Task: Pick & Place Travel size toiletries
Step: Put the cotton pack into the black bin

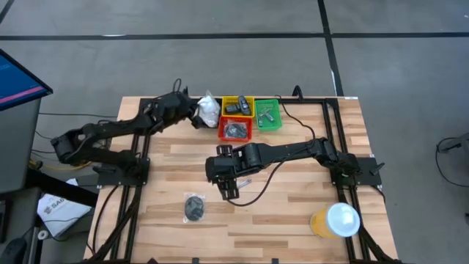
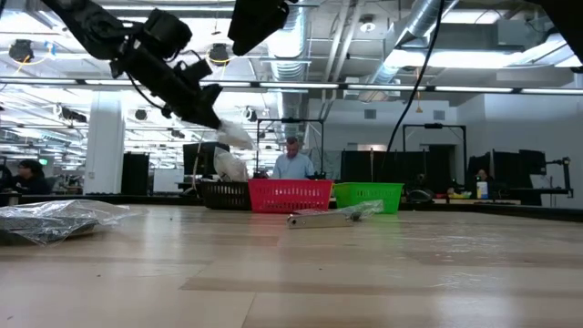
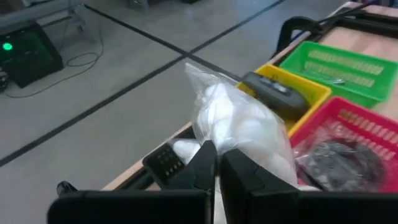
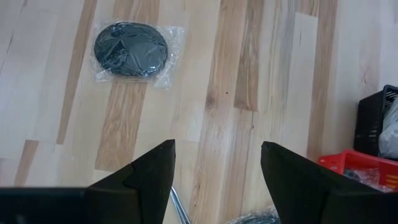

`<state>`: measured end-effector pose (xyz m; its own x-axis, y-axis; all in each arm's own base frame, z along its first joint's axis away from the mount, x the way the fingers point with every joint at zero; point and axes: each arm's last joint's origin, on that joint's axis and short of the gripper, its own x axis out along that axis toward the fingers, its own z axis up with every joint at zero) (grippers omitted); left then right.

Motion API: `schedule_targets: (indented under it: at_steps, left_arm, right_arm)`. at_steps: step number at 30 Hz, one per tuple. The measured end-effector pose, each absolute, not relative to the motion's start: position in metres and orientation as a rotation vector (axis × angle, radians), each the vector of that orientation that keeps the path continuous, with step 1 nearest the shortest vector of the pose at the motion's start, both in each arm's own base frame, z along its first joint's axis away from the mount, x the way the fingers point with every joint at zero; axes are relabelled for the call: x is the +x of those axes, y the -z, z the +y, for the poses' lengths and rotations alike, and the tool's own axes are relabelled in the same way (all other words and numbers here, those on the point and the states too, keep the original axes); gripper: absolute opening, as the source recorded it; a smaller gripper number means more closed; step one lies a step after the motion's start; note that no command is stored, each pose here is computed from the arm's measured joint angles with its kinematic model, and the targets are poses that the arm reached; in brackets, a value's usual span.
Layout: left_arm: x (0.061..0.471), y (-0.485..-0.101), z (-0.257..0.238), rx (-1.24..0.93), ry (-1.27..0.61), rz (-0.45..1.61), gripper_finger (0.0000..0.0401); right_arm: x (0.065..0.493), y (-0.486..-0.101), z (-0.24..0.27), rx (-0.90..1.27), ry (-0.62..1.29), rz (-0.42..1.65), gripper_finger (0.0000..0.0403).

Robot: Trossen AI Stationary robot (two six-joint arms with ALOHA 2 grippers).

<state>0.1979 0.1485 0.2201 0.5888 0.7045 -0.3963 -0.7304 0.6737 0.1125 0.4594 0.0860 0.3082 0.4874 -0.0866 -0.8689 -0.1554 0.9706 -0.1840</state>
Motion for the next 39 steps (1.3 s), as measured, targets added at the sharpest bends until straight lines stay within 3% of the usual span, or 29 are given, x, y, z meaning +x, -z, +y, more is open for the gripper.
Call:
schedule_targets:
  at_steps: [14,23,31,39]
  left_arm:
    - [0.205,-0.186,0.175,-0.096,-0.887,0.505,0.0002]
    - [0.207,-0.186,0.175,-0.073,-0.866,0.514,0.0012]
    - [0.206,-0.186,0.176,-0.044,-0.881,0.528,0.0041]
    - [0.205,-0.186,0.176,-0.033,-0.923,0.529,0.0094]
  right_arm:
    - [0.459,-0.308,0.086,-0.260,-0.047,1.064,0.0225]
    - [0.460,-0.308,0.086,-0.258,-0.046,1.061,0.0225]
    - [0.460,-0.308,0.086,-0.257,-0.045,1.061,0.0225]
    - [0.460,-0.308,0.086,-0.257,-0.045,1.061,0.0225]
